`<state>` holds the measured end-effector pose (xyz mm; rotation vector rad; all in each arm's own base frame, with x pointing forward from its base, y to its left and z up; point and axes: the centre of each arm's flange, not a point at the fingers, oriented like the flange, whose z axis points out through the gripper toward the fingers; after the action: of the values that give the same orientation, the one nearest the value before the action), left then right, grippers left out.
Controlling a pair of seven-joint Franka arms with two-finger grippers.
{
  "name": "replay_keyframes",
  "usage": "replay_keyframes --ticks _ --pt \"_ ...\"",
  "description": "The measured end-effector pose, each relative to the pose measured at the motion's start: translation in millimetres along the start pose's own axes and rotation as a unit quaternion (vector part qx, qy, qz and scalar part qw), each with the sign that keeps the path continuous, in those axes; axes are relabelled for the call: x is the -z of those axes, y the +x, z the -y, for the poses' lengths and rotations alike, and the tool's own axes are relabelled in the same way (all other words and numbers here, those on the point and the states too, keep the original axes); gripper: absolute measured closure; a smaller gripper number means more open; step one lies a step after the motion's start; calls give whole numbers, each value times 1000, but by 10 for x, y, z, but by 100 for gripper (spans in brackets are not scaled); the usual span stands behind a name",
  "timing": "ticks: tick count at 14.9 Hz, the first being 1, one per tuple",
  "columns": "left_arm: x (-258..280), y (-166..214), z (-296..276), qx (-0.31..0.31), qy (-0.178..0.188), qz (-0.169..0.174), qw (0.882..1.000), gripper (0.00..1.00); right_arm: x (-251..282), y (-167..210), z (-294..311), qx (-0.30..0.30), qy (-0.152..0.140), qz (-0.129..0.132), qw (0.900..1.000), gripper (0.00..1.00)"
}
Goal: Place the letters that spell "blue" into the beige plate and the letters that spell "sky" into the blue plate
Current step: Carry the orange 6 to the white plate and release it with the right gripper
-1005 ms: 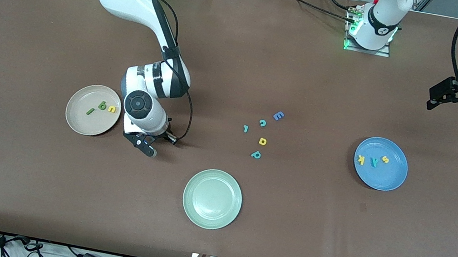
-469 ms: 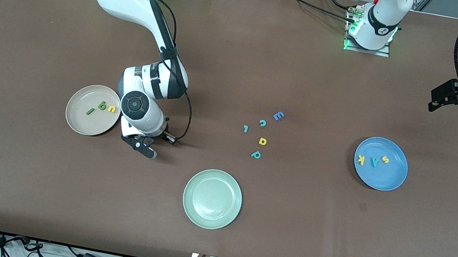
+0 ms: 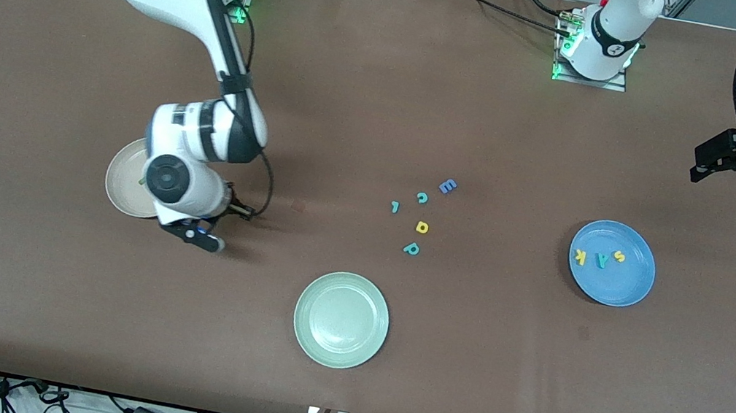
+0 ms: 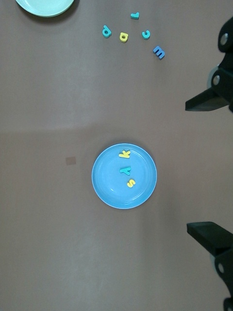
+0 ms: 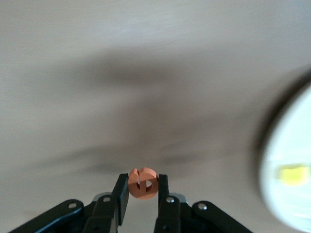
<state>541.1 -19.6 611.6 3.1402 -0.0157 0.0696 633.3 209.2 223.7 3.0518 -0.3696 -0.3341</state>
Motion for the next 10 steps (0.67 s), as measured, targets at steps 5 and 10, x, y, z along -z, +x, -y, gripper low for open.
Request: replay_keyframes --ticks 5,10 --pt "-8 85 -3 0 0 1 1000 0 128 19 -974 60 -10 32 998 72" --pt "-14 103 -7 0 0 2 1000 0 -7 93 -1854 118 -15 53 991 72"
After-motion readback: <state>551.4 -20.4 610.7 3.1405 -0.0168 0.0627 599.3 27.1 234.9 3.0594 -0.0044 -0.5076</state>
